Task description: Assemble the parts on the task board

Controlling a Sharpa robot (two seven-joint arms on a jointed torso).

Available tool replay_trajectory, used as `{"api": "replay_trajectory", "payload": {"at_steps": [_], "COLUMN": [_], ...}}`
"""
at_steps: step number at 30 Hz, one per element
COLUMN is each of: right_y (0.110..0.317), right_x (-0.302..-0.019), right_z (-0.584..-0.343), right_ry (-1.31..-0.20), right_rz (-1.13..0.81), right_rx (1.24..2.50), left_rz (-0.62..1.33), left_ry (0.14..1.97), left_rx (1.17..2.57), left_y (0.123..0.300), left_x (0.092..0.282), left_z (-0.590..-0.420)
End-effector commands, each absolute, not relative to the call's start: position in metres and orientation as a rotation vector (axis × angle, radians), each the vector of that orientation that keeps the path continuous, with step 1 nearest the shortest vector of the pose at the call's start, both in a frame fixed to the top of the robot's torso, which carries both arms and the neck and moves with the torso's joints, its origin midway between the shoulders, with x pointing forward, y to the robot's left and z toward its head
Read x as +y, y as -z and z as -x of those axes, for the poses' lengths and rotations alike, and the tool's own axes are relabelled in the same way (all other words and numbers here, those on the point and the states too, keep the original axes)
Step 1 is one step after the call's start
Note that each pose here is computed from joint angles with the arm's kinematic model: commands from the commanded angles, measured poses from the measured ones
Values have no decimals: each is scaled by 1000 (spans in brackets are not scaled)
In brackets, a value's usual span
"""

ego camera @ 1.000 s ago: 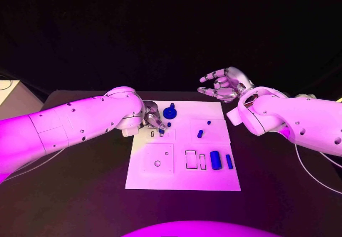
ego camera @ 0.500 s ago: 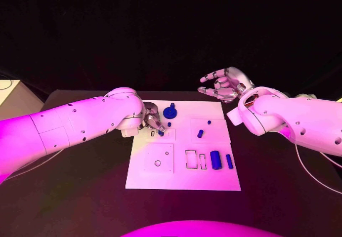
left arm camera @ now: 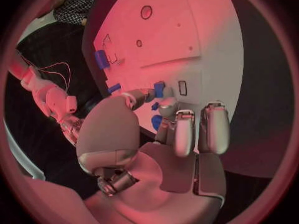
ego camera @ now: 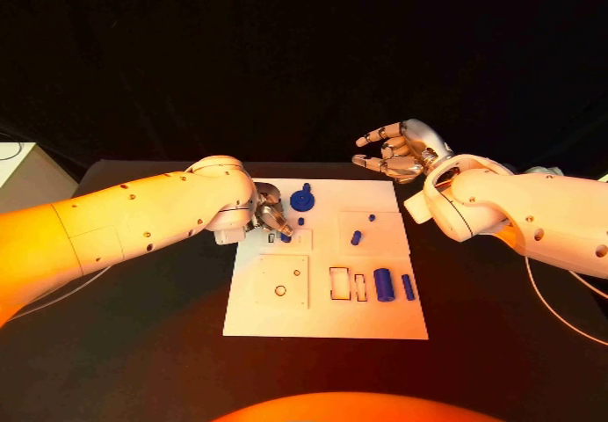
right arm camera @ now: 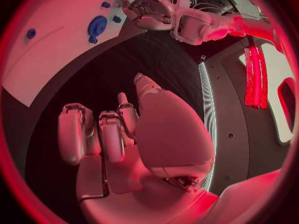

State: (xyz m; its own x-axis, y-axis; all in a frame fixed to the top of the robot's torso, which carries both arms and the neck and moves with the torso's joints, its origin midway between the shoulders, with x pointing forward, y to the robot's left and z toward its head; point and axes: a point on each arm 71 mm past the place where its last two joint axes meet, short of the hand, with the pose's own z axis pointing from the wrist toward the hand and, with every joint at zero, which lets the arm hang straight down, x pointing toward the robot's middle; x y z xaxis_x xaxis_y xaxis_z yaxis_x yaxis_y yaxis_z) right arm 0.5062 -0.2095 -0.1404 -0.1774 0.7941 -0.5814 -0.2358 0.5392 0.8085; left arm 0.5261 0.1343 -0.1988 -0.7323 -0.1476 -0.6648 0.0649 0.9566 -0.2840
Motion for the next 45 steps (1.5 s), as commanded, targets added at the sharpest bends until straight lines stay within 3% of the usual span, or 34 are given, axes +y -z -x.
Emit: {"api": "replay_trajectory", "payload": {"at_steps": [1,45], "right_y": [141,141], "right_x": [-208,-208], "right_z": [-506,-505], "right_ry": [-998,-1002], "right_rz": [-497,-495], "right_rx": [1486,1486], "left_rz": [36,32], "left_ry": [371,362], "left_rx": [2383,2438], "left_y": [200,209], "left_x": [134,126], "left_z": [-525,-524]}}
